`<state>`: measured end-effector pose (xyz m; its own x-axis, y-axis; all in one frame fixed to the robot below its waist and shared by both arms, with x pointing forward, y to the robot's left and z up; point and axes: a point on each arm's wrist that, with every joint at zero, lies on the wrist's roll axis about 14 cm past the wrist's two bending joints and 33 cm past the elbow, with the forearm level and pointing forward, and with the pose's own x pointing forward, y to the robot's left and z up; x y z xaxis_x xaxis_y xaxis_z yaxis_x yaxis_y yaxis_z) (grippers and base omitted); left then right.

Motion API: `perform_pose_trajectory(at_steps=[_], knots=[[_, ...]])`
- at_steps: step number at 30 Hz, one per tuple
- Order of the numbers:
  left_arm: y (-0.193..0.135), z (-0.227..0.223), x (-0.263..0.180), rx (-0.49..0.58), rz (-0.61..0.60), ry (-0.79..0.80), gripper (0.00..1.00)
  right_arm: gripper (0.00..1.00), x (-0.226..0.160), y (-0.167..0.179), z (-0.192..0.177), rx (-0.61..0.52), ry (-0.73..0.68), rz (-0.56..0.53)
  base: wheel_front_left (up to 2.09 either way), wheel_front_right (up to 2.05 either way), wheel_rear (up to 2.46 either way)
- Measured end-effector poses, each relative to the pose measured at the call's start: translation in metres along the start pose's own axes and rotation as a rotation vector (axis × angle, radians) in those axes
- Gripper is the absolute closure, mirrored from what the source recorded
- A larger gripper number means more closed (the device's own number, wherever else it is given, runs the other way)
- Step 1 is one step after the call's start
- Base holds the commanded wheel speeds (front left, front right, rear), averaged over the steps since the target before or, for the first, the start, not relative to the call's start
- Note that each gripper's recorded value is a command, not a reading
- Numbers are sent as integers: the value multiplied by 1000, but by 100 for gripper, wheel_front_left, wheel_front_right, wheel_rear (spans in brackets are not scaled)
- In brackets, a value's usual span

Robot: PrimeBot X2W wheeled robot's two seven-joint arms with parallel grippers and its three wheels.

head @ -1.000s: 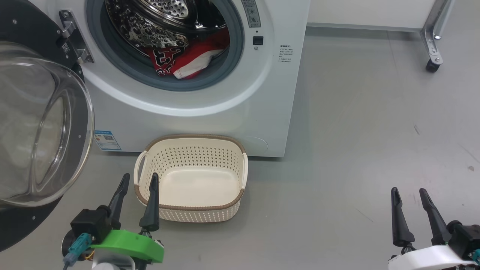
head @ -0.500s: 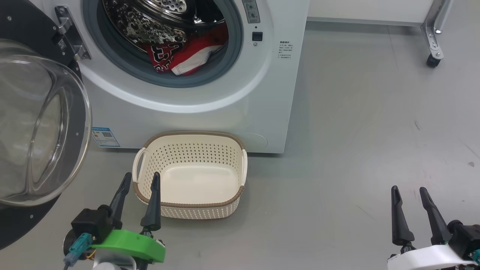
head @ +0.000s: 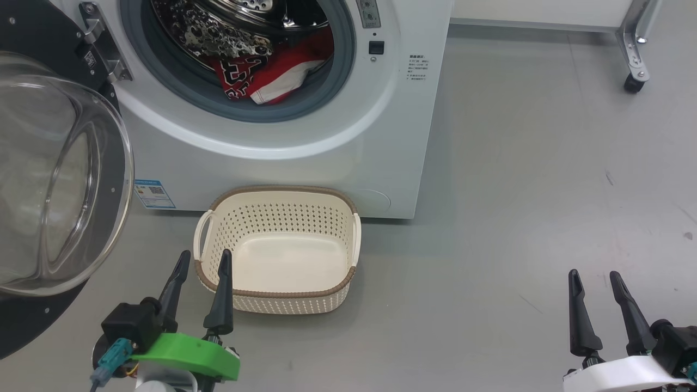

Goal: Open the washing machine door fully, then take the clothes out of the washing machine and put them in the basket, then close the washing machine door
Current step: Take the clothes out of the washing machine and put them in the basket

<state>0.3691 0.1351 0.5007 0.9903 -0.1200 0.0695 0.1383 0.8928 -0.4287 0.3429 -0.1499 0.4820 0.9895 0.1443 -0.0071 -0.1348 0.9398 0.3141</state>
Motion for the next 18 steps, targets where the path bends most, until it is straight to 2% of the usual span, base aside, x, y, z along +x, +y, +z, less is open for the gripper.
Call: perform_pose_trajectory(at_steps=[5,11,18], knots=[[0,-1,0,-2,0,3,0,0,1,0,-1,0,3,1,0,0,0],[-5,-3,0,-106,0,3,0,0,1,1,-2,3,5,2,7,-7,0],[-4,0,-1,-104,2,-6,0,0,2,2,-2,6,6,4,33,-33,0]])
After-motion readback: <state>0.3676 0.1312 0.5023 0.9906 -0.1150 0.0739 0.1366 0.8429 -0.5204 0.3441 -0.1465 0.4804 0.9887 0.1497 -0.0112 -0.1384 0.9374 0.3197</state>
